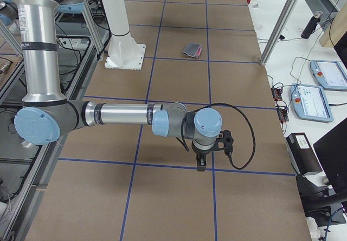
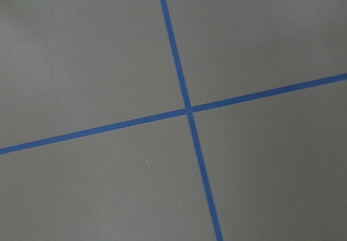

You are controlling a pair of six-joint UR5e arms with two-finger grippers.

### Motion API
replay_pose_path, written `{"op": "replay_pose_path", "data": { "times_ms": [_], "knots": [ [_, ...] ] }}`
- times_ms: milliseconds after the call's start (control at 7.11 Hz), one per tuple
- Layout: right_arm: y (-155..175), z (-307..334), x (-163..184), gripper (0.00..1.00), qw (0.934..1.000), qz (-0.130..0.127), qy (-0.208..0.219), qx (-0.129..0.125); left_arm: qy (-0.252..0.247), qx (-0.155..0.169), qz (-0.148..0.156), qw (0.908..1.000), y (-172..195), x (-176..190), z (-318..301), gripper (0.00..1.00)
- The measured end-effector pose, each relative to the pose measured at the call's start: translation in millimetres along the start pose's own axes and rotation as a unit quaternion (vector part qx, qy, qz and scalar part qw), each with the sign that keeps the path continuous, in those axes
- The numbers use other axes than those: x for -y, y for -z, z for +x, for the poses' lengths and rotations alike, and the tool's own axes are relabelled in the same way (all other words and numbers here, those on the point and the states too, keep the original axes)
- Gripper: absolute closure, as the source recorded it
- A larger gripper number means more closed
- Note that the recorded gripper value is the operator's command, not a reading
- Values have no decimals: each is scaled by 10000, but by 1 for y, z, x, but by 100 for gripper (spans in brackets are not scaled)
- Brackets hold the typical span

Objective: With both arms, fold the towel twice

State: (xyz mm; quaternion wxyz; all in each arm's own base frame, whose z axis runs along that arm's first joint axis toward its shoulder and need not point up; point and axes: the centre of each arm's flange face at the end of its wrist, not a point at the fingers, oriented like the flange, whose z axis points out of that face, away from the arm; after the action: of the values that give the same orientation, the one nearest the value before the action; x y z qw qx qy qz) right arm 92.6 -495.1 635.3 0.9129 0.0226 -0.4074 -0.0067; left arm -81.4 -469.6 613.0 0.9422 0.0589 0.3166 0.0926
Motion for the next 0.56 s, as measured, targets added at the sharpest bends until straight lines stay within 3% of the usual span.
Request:
{"op": "replay_pose_path", "data": {
  "times_ms": [141,563],
  "knots": [
    [0,0,0,0,10000,-1,-9,-6,108,-10,-18,9999,-5,-6,-3,0],
    [-2,3,-4,0,10000,-18,-29,-26,409,-446,132,9981,-9,-9,7,0]
  ]
}}
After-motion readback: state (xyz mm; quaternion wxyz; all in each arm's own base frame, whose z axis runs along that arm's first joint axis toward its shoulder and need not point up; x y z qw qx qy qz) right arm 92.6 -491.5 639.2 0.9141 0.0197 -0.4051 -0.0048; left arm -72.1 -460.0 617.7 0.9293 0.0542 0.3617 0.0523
